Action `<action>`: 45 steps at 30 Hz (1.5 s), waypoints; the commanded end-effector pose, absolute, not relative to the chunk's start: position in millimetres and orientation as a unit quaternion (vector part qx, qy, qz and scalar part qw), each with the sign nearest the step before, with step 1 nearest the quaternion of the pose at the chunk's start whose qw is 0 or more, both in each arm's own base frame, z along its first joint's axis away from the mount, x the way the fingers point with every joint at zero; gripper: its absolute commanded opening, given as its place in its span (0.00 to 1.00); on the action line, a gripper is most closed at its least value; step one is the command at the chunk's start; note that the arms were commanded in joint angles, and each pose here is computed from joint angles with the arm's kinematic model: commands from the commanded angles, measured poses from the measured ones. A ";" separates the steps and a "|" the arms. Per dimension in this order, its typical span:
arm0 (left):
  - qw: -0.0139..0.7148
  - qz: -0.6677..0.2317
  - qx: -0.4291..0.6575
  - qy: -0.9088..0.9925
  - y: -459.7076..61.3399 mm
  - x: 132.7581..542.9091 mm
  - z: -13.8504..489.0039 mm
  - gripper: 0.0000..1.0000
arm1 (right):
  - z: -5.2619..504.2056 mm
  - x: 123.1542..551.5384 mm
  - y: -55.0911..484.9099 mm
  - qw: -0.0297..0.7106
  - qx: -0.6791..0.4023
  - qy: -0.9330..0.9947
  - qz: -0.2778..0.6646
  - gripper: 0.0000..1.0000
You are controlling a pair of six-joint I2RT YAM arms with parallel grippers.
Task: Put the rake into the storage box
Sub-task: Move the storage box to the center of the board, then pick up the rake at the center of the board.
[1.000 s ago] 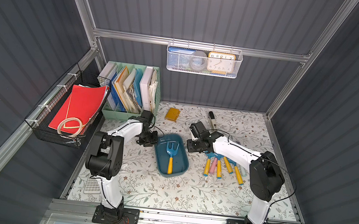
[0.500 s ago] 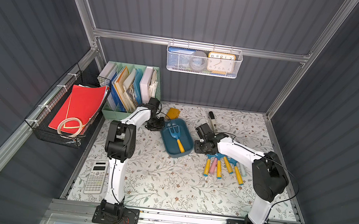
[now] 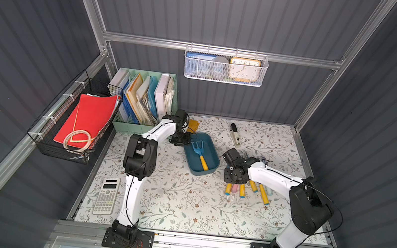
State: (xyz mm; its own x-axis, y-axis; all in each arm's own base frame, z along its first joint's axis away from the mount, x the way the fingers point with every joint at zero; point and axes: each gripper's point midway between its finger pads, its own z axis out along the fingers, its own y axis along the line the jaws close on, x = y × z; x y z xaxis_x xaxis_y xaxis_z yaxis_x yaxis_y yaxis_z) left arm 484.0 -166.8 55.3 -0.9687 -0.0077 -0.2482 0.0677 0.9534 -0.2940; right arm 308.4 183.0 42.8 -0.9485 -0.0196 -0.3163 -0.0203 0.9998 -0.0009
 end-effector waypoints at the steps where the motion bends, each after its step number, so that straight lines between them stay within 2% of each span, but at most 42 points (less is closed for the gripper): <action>1: 0.103 -0.137 0.022 0.985 -157.6 471.6 48.1 0.43 | 30.1 305.0 184.9 0.139 -0.002 0.990 0.002 0.36; 5: 0.100 -0.143 0.026 0.984 -159.6 467.3 47.0 0.45 | 21.4 302.7 187.3 0.126 -0.001 0.992 0.006 0.35; 9: 0.090 -0.152 0.029 0.984 -162.3 460.0 41.6 0.51 | 8.3 293.0 185.7 0.109 0.008 0.994 0.009 0.33; 11: 0.086 -0.155 0.028 0.984 -163.0 457.0 40.3 0.55 | 3.3 289.1 183.4 0.104 0.013 0.994 0.007 0.29; 13: 0.087 -0.173 0.030 0.981 -168.2 454.5 44.7 0.59 | 2.4 289.2 181.5 0.105 0.017 0.994 0.004 0.20; 15: 0.097 -0.201 0.035 0.974 -177.0 455.3 57.0 0.58 | 5.2 292.9 182.2 0.111 0.015 0.994 0.002 0.14; 17: 0.106 -0.237 0.045 0.965 -188.7 455.7 74.5 0.58 | 11.9 301.4 183.2 0.125 0.013 0.992 -0.001 0.13; 23: 0.173 -0.319 0.089 0.927 -213.1 460.2 144.0 0.63 | 47.8 339.8 183.2 0.182 0.032 0.983 0.014 0.12; 24: 0.186 -0.331 0.096 0.920 -215.9 459.5 154.9 0.75 | 54.4 347.0 180.5 0.192 0.044 0.980 0.023 0.12; 25: 0.200 -0.343 0.103 0.912 -219.0 459.3 165.3 0.77 | 60.9 353.5 178.4 0.200 0.057 0.977 0.038 0.12; 31: 0.269 -0.398 0.099 0.872 -228.4 457.1 202.8 0.81 | 94.8 381.8 185.8 0.257 0.086 0.953 0.138 0.12; 39: 0.264 -0.445 0.092 0.851 -240.0 458.4 203.0 0.81 | 134.5 382.7 244.8 0.279 0.006 0.916 0.287 0.12; 45: 0.252 -0.451 0.089 0.851 -244.7 461.4 196.9 0.80 | 141.7 366.2 279.7 0.266 -0.066 0.911 0.308 0.11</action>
State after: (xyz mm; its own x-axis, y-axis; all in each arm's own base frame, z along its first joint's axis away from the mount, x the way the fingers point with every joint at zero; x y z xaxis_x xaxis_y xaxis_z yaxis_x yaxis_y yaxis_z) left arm 459.9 -237.2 196.7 -0.8490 -0.0748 -0.5231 0.3765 0.6091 -0.6980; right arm 371.7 257.1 128.1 -0.8588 0.1133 -0.4995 -0.1789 0.8475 0.4998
